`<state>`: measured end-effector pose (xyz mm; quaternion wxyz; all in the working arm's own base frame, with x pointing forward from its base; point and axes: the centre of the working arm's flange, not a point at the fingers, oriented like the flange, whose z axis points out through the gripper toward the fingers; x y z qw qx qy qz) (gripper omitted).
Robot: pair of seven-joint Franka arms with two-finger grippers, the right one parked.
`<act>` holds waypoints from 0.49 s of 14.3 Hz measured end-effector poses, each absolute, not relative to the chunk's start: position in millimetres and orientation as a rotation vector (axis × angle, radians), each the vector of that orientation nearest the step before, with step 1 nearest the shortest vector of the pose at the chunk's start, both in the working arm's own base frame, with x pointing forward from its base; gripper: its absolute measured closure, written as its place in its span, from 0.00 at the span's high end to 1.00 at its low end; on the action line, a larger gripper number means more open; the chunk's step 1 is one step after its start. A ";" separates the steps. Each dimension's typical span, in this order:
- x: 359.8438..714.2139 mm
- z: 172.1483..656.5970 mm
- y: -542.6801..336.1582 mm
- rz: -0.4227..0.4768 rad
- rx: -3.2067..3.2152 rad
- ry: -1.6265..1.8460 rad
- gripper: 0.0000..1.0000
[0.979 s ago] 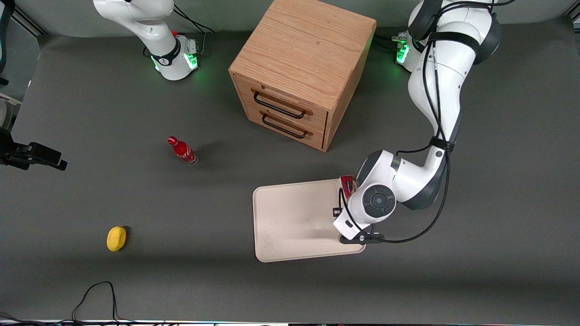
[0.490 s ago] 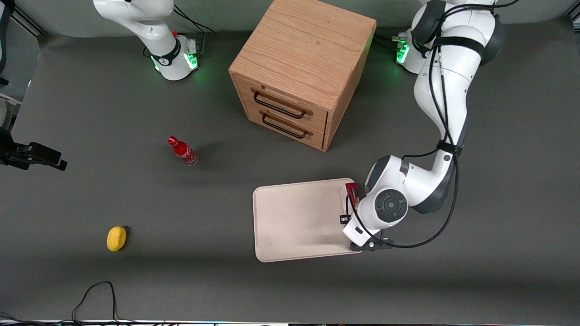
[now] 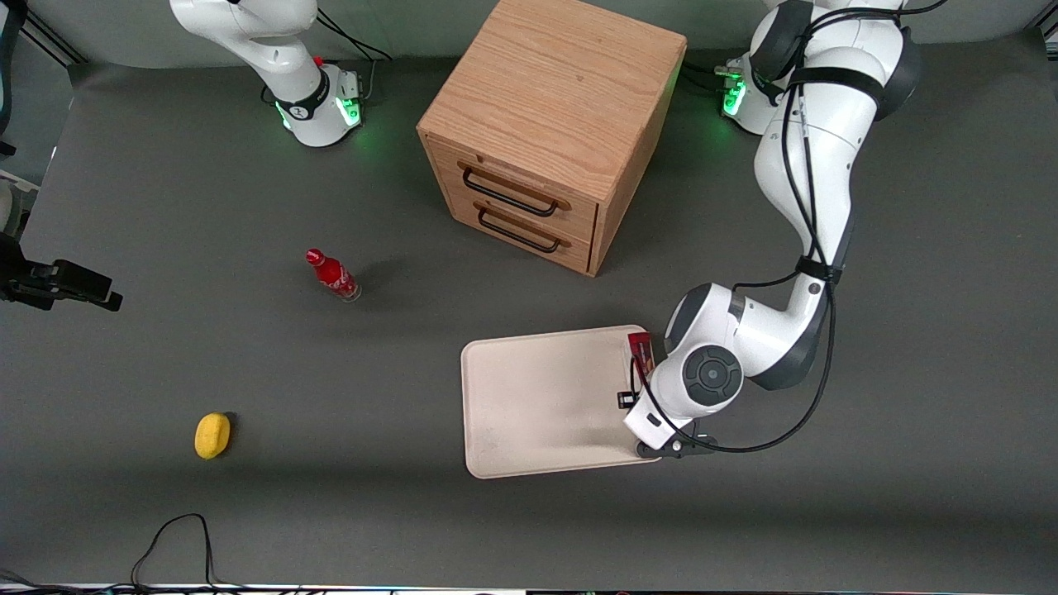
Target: Place red cookie box on tray
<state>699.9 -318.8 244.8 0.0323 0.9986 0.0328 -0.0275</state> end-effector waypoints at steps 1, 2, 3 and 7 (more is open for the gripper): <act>700.6 246.7 -318.0 -0.080 3.073 0.103 0.56; 702.3 249.0 -314.9 -0.077 3.073 0.109 0.68; 704.6 252.5 -307.9 -0.083 3.076 0.122 0.78; 709.8 309.5 -263.3 -0.132 3.100 0.168 1.00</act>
